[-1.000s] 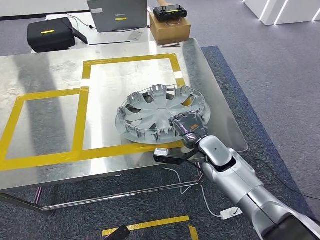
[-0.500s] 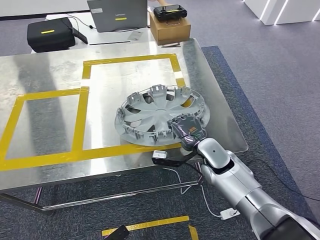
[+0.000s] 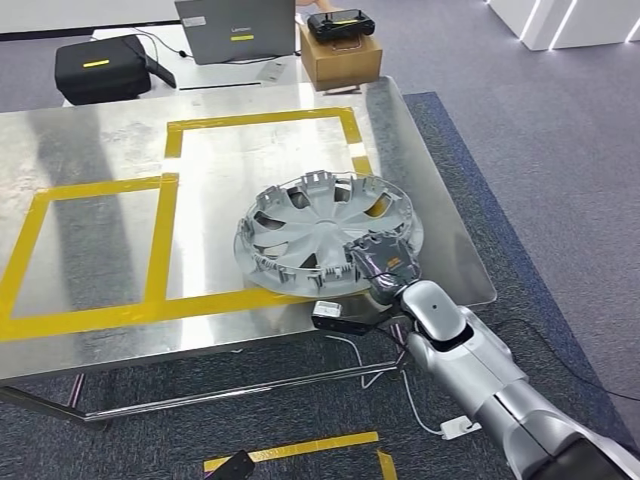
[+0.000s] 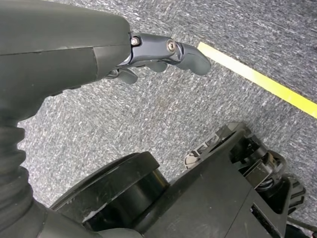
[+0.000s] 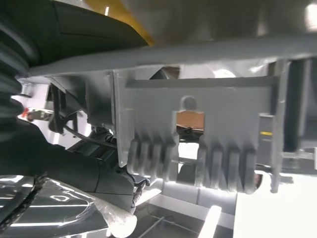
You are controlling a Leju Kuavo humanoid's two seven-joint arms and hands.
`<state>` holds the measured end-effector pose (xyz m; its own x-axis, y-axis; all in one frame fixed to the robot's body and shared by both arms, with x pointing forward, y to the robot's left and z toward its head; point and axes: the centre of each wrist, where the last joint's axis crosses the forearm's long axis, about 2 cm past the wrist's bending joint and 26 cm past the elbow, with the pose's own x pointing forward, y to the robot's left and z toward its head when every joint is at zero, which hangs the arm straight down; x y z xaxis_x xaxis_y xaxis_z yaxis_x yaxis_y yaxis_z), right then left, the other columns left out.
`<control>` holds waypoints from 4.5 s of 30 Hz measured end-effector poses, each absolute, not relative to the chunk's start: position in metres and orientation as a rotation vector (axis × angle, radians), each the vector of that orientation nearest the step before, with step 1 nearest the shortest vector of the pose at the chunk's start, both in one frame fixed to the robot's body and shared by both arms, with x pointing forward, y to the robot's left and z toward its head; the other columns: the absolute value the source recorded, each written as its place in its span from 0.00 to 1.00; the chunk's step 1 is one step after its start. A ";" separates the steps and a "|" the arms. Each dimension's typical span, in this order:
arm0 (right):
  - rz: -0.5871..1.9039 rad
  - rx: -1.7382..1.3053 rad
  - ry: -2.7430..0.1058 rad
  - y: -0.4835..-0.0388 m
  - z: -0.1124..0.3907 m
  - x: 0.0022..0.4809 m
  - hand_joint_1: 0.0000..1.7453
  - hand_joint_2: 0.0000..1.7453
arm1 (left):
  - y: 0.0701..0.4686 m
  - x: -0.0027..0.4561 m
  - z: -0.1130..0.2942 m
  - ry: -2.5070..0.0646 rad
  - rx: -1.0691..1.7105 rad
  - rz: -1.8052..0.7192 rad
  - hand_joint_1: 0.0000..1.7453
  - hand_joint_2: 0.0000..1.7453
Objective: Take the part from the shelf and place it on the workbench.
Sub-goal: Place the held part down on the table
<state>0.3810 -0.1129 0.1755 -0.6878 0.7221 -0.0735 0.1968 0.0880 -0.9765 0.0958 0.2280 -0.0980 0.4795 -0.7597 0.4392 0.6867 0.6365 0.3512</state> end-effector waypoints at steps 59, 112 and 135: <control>1.558 -1.100 -1.694 -0.222 0.132 0.387 0.88 1.00 | 0.240 0.084 -0.102 -0.594 0.154 -0.851 0.00 1.00; 1.490 -1.151 -1.742 -0.229 0.149 0.393 0.88 1.00 | 0.239 0.112 -0.095 -0.713 0.181 -0.801 0.00 1.00; 1.515 -0.968 -2.020 -0.130 0.184 0.393 0.88 1.00 | 0.215 0.126 -0.089 -0.743 0.099 -0.840 0.00 1.00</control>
<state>0.3927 -0.1298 0.1837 -0.6617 0.7469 -0.0657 0.2724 0.1578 -0.9492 0.1264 0.2154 -0.0887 0.4349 -0.7061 0.5589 0.6402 0.6789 0.3596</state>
